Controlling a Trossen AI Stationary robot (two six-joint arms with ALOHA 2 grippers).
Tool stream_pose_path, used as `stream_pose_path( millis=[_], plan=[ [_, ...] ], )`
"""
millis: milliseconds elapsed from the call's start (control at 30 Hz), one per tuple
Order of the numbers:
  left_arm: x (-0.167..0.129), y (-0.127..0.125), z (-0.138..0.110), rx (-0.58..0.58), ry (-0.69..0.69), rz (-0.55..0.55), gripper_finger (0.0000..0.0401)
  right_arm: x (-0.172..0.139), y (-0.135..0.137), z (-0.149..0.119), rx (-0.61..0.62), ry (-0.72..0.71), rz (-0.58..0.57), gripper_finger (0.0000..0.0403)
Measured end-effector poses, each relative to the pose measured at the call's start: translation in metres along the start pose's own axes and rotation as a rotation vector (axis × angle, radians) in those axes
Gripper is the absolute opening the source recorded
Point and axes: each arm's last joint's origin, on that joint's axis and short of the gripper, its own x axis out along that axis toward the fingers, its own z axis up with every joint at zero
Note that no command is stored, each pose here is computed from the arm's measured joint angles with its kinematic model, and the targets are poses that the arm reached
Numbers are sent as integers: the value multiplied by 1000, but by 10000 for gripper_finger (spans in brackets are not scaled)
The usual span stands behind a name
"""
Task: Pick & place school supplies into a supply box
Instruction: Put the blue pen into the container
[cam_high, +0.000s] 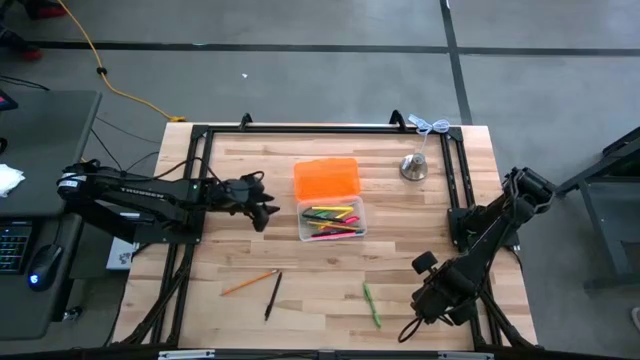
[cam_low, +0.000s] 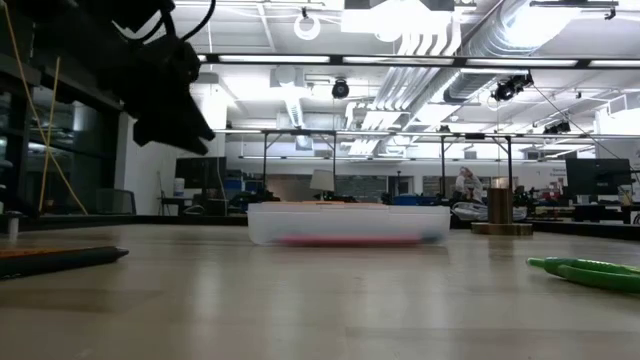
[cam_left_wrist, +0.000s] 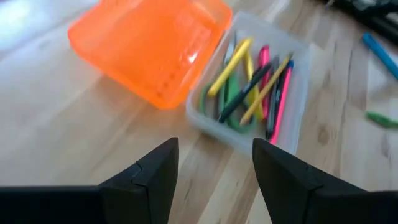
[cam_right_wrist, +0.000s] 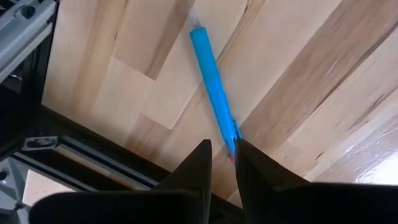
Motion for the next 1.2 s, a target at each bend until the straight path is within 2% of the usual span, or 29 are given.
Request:
stream_pose_path(
  millis=[333,467,600,733,933,1200],
  plan=[
    [-2,-9,7,48,-130,10,232,12,-4,-4,34,21,-11,48],
    [-7,-19,1,75,-176,64,232,12,-3,-3,33,11,-10,47],
    [-10,-27,-6,86,-180,55,232,12,-3,-3,31,10,-12,51],
    [-14,-24,-12,60,-191,20,232,12,-3,-3,30,10,-13,52],
    [-25,-12,-25,31,-258,-127,232,12,-3,-3,33,8,-6,49],
    [-41,8,-40,33,-337,-188,232,12,-4,-3,49,8,-6,56]
  ],
)
